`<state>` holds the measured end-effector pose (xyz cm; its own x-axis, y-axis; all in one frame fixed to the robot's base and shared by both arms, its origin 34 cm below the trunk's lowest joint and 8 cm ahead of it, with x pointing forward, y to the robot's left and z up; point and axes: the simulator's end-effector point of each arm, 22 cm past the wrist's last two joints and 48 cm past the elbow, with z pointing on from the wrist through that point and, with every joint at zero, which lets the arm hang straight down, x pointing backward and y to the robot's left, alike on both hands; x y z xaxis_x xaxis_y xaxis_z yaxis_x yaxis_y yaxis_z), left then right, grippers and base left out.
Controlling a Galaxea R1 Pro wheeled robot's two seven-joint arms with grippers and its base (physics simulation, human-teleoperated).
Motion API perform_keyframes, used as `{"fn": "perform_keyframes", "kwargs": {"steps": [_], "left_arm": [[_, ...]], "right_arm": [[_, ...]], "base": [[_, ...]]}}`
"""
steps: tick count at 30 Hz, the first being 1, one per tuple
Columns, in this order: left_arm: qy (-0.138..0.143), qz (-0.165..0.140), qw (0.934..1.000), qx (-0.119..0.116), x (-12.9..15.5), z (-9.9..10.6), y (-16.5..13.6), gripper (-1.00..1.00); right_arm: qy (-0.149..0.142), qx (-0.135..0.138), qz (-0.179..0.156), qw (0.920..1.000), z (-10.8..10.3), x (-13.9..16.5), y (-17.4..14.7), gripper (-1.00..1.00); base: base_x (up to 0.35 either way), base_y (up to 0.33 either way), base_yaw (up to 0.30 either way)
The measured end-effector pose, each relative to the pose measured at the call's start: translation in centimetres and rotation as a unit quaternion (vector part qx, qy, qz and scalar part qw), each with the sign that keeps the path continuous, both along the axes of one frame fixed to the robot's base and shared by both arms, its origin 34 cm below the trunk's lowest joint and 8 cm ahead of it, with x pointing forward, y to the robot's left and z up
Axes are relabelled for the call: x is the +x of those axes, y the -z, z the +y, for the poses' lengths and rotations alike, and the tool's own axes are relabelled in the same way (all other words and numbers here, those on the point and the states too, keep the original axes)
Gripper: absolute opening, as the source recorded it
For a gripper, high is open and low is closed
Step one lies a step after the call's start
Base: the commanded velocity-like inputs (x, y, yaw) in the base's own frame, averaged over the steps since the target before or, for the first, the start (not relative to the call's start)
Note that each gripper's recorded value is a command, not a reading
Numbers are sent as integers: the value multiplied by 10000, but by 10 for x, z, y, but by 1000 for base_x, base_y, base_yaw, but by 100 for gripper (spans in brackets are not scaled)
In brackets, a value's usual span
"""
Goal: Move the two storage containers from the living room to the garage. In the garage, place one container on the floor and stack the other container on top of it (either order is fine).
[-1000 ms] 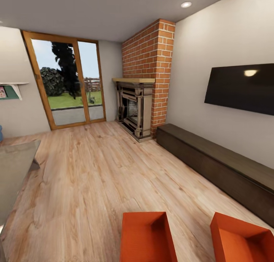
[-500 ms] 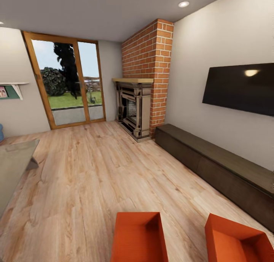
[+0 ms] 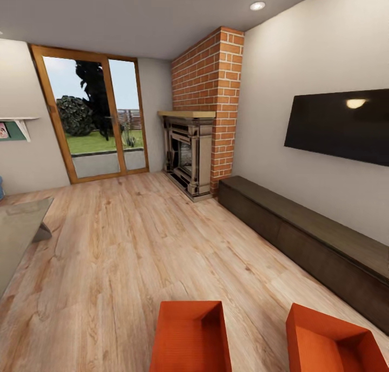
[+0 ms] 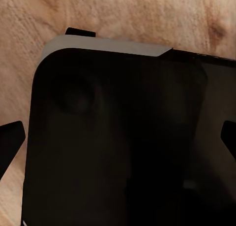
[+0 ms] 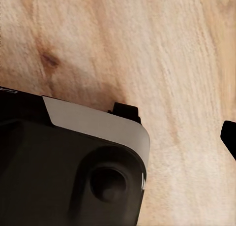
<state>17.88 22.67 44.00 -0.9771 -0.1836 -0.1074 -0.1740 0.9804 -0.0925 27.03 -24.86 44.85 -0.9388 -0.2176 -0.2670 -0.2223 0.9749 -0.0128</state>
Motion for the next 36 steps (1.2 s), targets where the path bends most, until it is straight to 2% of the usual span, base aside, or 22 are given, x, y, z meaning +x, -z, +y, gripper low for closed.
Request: {"fn": "perform_keyframes", "kwargs": {"steps": [26,36], "left_arm": [[2,1,10000,5,0,1,0,100],[-1,0,10000,5,0,1,0,100]], "right_arm": [[2,-12,5,10000,-2,0,0,100],[-1,7,-1,10000,1,0,0,100]], "base": [[0,0,31],[84,0,0]]}}
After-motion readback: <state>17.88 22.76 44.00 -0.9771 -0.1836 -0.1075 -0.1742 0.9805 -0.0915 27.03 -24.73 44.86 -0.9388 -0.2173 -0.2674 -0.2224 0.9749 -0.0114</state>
